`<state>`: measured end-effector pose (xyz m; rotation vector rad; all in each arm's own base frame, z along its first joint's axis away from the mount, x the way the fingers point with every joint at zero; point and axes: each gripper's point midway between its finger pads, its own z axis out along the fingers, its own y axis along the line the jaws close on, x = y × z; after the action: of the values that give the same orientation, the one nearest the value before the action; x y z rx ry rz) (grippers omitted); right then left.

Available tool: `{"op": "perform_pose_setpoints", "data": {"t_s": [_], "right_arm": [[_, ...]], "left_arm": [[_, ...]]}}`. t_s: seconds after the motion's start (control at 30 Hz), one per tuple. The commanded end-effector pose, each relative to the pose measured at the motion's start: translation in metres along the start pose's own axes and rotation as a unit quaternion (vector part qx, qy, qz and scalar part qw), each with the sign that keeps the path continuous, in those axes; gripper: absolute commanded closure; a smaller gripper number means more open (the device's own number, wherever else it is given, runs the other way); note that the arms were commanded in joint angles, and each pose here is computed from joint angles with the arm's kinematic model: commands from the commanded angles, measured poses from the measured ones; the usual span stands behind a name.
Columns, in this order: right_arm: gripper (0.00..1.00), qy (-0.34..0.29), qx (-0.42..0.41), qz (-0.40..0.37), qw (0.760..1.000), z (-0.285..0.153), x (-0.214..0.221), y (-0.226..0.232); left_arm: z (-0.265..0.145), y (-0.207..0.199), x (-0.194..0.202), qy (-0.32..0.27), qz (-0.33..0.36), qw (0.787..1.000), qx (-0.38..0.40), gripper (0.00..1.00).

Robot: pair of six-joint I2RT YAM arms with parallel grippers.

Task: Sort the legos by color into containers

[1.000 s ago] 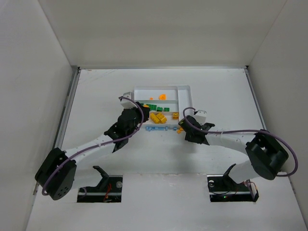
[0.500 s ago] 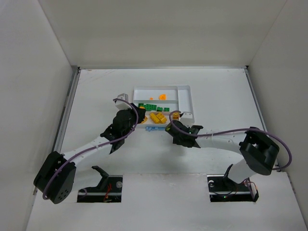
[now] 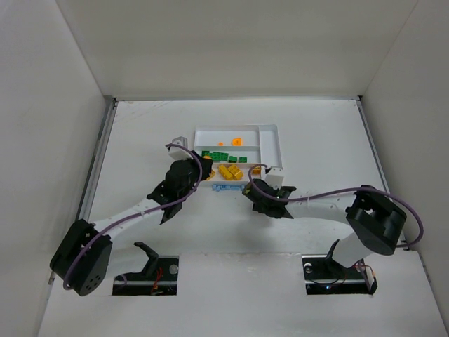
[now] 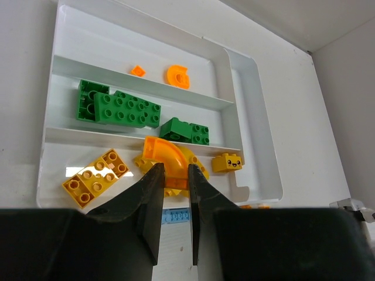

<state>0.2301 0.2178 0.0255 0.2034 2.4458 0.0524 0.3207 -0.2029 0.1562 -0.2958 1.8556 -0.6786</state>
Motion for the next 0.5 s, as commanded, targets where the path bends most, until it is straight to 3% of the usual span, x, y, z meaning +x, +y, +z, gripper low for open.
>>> {"op": "perform_pose_setpoints", "data": {"t_s": [0.0,0.27,0.37,0.47], "right_arm": [[0.53,-0.008,-0.014,0.013,1.000,0.006,0.003,0.010],[0.62,-0.011,-0.008,0.003,1.000,0.014,0.007,0.008],[0.57,-0.009,-0.006,-0.004,1.000,0.012,0.013,0.003],[0.45,-0.008,-0.005,-0.013,1.000,0.010,0.019,0.000]], "left_arm": [[0.003,-0.012,-0.014,-0.026,-0.006,1.000,0.015,0.88],[0.013,-0.012,-0.007,-0.015,0.007,1.000,0.006,0.88],[0.017,-0.014,-0.008,-0.015,0.011,1.000,0.003,0.88],[0.022,-0.017,-0.011,-0.018,0.015,1.000,0.001,0.88]]}}
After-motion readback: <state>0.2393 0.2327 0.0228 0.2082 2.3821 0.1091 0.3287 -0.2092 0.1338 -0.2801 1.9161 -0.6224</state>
